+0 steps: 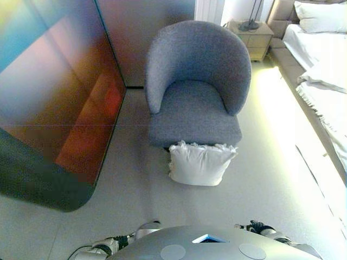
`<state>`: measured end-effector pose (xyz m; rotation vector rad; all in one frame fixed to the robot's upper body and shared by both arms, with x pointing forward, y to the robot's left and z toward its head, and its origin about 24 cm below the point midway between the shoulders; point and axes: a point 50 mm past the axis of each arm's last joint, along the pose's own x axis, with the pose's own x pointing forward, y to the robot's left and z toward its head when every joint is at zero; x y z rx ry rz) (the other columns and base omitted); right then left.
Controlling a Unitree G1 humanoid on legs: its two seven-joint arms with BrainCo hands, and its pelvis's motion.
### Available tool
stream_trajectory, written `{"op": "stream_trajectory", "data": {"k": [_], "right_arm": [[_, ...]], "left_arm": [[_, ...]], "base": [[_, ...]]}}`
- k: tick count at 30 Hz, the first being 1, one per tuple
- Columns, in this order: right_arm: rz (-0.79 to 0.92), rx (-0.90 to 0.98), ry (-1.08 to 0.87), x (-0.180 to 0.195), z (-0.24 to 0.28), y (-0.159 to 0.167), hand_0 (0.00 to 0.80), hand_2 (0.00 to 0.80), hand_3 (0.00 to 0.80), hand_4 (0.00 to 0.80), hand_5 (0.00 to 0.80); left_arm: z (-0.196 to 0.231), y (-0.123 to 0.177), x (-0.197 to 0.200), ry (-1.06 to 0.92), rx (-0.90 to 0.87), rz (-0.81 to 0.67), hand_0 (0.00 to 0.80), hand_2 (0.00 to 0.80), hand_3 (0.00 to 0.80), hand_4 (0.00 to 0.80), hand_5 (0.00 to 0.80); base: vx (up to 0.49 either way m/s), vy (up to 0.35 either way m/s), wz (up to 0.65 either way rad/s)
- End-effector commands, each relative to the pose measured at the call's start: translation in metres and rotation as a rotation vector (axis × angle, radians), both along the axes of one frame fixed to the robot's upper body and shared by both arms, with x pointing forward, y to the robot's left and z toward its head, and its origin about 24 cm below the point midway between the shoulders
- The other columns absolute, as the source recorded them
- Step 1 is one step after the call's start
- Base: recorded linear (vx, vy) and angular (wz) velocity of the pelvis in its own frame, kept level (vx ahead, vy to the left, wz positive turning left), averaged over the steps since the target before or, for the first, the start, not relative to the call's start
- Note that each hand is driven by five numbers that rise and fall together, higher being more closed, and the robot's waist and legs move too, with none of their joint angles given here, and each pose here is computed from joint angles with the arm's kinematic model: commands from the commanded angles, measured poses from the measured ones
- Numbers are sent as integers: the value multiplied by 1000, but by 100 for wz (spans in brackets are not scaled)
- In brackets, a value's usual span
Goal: Pick up the cushion and take it to the sofa
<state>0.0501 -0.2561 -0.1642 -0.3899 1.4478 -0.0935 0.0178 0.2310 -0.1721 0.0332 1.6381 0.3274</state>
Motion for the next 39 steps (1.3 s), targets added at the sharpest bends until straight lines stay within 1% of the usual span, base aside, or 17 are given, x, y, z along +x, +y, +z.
{"op": "stream_trajectory", "data": {"k": [1,6,10,16,22,29,35,39], "right_arm": [[-1,13,-13,18,0,8,0,0,0,0,0],[7,15,-12,22,1,7,0,0,0,0,0],[22,-2,-30,34,4,1,0,0,0,0,0],[13,-16,-58,43,8,-5,0,0,0,0,0],[13,-28,-33,32,6,-7,0,0,0,0,0],[18,-57,47,20,5,-8,0,0,0,0,0],[22,-57,39,21,5,-8,0,0,0,0,0],[9,-36,7,25,4,-2,0,0,0,0,0]], "left_arm": [[4,11,20,-18,50,-26,0,0,0,0,0],[4,13,20,-40,67,11,0,0,0,0,0],[4,11,28,-92,53,41,0,0,0,0,0],[2,7,18,-97,36,125,0,0,0,0,0],[1,9,0,-62,29,118,0,0,0,0,0],[0,5,-20,7,15,151,0,0,0,0,0],[2,13,-8,-26,13,121,0,0,0,0,0],[7,29,5,-48,59,102,0,0,0,0,0]], "base": [[1,-102,0],[-10,-113,1],[-79,-156,15],[89,-5,-22],[396,89,-38],[518,156,-4],[467,232,-44],[496,213,-39]]}}
